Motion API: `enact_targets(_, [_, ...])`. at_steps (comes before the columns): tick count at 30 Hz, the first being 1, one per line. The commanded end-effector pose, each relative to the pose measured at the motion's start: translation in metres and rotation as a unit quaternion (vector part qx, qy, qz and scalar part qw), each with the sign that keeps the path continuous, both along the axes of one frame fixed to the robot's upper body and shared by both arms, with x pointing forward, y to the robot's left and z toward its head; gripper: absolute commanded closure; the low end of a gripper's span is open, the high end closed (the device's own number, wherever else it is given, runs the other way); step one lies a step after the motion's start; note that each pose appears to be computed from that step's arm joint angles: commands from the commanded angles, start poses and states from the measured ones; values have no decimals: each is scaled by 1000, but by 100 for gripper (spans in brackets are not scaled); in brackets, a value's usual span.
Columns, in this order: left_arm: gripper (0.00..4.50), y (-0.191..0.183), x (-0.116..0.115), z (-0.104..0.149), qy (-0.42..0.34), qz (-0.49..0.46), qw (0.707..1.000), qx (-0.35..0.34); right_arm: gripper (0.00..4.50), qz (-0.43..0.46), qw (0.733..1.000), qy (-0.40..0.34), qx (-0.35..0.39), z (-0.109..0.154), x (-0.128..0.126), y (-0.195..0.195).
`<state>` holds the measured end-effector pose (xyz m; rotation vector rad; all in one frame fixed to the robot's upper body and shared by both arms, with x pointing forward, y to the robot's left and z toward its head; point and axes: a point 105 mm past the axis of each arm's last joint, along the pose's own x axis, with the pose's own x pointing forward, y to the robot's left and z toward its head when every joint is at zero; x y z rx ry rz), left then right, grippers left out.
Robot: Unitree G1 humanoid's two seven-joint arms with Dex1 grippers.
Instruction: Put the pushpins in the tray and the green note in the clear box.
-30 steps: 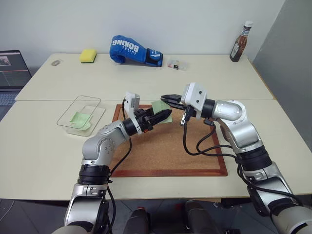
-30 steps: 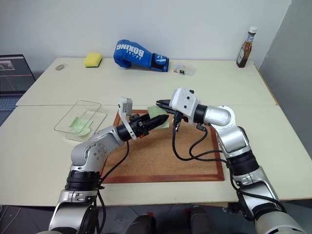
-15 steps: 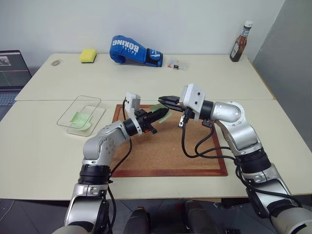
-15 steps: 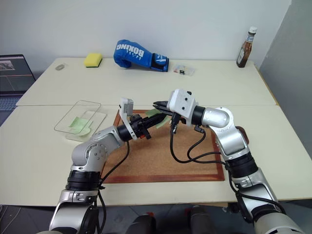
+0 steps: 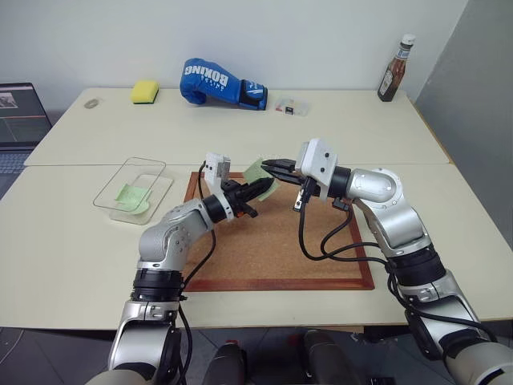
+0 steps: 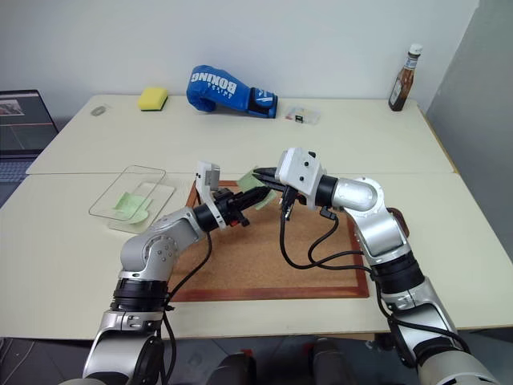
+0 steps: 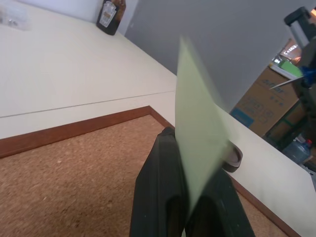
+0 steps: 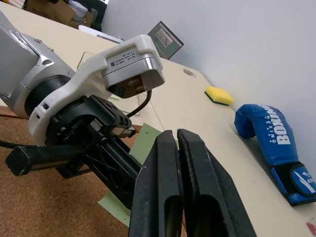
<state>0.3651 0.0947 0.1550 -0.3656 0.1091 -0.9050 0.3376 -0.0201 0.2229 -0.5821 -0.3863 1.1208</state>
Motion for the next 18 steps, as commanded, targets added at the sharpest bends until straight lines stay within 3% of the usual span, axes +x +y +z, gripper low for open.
enact_targets(1, [447,10,5,4,30,21,998,-45,450,3,999,-27,17,15,-5,-1])
enact_targets(8, [447,9,6,10,32,15,998,-50,450,-35,999,-20,20,13,2,-16])
enact_targets(12, [447,-12,-11,22,-17,-37,999,-6,450,-170,985,24,27,-6,25,-76])
enact_targets(18, [447,-51,-37,12,-135,-116,974,139,450,-355,925,110,79,-34,25,-166])
